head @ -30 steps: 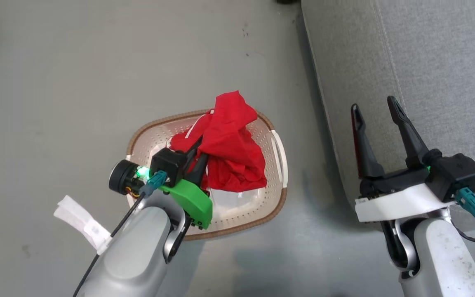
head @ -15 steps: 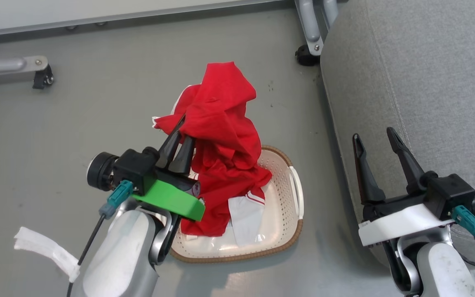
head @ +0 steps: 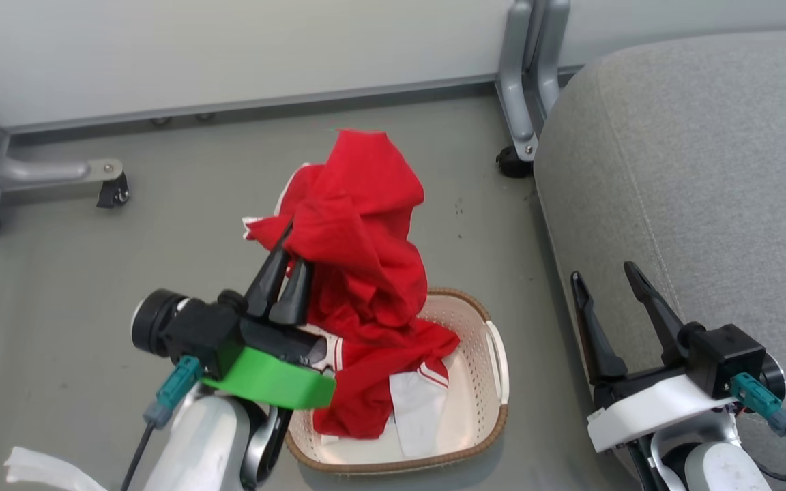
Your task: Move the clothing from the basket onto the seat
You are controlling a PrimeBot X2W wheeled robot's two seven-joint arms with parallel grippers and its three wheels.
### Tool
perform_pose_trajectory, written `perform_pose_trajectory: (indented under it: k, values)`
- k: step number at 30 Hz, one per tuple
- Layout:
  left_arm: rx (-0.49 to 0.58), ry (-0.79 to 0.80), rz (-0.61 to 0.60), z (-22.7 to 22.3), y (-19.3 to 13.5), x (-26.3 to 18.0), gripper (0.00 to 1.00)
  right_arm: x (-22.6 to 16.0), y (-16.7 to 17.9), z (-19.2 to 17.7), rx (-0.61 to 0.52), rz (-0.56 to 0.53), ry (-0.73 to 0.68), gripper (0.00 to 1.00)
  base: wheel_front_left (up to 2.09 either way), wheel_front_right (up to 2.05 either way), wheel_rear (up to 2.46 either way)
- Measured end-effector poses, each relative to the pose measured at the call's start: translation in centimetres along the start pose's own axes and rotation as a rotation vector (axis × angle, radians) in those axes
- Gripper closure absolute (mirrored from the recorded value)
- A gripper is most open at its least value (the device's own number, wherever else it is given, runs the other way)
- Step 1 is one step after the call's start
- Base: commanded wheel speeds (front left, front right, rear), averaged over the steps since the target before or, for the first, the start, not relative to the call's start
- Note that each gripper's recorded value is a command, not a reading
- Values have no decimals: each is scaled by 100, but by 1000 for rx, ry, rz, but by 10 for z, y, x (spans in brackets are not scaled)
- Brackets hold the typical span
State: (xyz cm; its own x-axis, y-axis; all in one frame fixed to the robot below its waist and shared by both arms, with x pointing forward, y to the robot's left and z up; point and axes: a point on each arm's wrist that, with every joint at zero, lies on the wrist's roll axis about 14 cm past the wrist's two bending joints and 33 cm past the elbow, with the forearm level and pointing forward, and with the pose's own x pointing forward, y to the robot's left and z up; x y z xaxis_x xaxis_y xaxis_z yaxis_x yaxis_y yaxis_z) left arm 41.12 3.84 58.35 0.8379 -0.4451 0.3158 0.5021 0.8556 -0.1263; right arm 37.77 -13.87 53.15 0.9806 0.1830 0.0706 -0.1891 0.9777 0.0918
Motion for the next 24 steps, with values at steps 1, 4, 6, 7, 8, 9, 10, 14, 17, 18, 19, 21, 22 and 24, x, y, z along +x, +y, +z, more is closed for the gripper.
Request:
perform_pose_trajectory:
  k: [1,4,6,7,8,9,10,14,17,18,19,21,22,24]
  values:
    - [-1,-1,0,1,-2,-3,100,-2,1,2,1,3,-5,0,0,0,0]
    - [6,-13,-1,8,-8,-10,100,-9,4,5,6,4,-8,0,0,0,0]
    - [4,-16,0,10,-11,-15,100,-15,5,7,8,4,-9,0,0,0,0]
    - [3,-17,0,11,-13,-18,100,-18,5,8,9,3,-10,0,0,0,0]
    - [4,-18,-1,12,-15,-20,100,-20,5,9,12,2,-13,0,0,0,0]
    - [3,-20,-3,14,-17,-22,100,-22,6,11,13,2,-16,0,0,0,0]
    - [4,-24,-7,15,-19,-23,100,-23,7,12,13,4,-18,0,0,0,0]
    - [4,-27,-9,18,-23,-27,100,-27,10,15,15,11,-22,0,0,0,0]
    - [3,-27,-5,18,-22,-28,100,-29,11,12,20,12,-15,0,0,0,0]
    - [1,-27,-4,18,-23,-28,100,-29,11,13,21,13,-15,0,0,0,0]
    - [0,-28,-4,18,-23,-28,100,-29,11,13,21,14,-15,0,0,0,0]
    - [-1,-29,-3,18,-23,-28,100,-29,12,13,21,15,-16,0,0,0,0]
    - [-2,-29,-3,18,-23,-28,100,-28,12,13,21,15,-15,0,0,0,0]
    - [-3,-29,-2,18,-23,-28,100,-28,12,13,22,17,-14,0,0,0,0]
